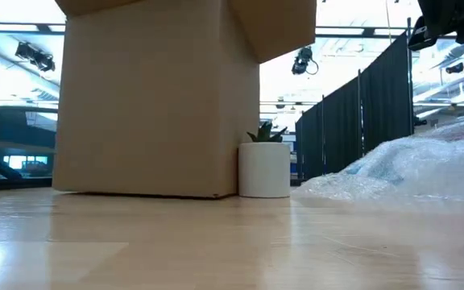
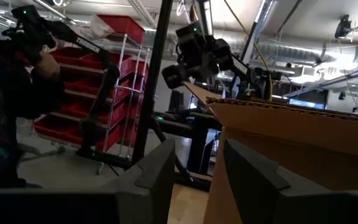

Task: Wrap mug
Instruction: Move the cardboard box to the top center of the table

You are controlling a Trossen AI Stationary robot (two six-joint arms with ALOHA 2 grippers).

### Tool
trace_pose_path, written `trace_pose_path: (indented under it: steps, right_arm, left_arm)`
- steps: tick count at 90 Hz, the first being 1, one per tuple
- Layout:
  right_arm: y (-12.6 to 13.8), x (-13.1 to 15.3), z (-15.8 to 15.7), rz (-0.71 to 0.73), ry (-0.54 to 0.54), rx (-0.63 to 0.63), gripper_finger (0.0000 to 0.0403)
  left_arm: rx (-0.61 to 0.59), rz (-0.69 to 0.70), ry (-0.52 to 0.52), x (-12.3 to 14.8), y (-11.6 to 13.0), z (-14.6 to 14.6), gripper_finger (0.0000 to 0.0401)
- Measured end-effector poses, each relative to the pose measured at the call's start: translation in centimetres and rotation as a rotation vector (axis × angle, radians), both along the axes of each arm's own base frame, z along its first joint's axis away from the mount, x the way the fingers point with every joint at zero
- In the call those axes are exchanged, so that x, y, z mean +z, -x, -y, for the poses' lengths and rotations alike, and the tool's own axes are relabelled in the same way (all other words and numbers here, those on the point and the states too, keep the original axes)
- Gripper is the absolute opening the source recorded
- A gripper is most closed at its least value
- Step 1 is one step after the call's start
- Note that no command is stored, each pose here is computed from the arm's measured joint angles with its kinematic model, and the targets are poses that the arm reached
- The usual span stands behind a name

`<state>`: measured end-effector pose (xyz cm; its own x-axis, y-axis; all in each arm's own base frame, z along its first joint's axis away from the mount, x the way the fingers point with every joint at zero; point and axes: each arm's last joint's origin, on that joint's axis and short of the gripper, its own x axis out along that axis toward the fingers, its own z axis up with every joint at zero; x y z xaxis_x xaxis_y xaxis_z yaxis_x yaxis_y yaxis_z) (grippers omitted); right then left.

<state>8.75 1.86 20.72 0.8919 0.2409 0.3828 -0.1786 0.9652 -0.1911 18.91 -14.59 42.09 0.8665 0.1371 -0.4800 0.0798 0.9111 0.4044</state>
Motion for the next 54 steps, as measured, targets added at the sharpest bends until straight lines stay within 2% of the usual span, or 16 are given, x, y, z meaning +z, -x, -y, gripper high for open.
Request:
trace_pose_path:
  steps: [19, 40, 48, 54]
  right_arm:
    - [0.0, 0.0, 0.0, -0.001, 0.0, 0.0, 0.0117]
    - [0.0, 0.0, 0.0, 0.0, 0.0, 0.0, 0.0117]
    - [0.0, 0.0, 0.0, 0.0, 0.0, 0.0, 0.0117]
    - [0.0, 0.0, 0.0, 0.0, 0.0, 0.0, 0.0117]
  left_arm:
    - [0.031, -0.045, -0.044, -1.5, 0.0, -0.1, 0.0173]
    - [0.123, -0.064, -0.216, -4.4, -1.0, -0.7, 0.0171]
    - [0.143, -0.081, -0.23, -5.1, -1.4, -1.0, 0.0158]
    - [0.148, -0.091, -0.242, -5.3, -1.8, -1.0, 0.0133]
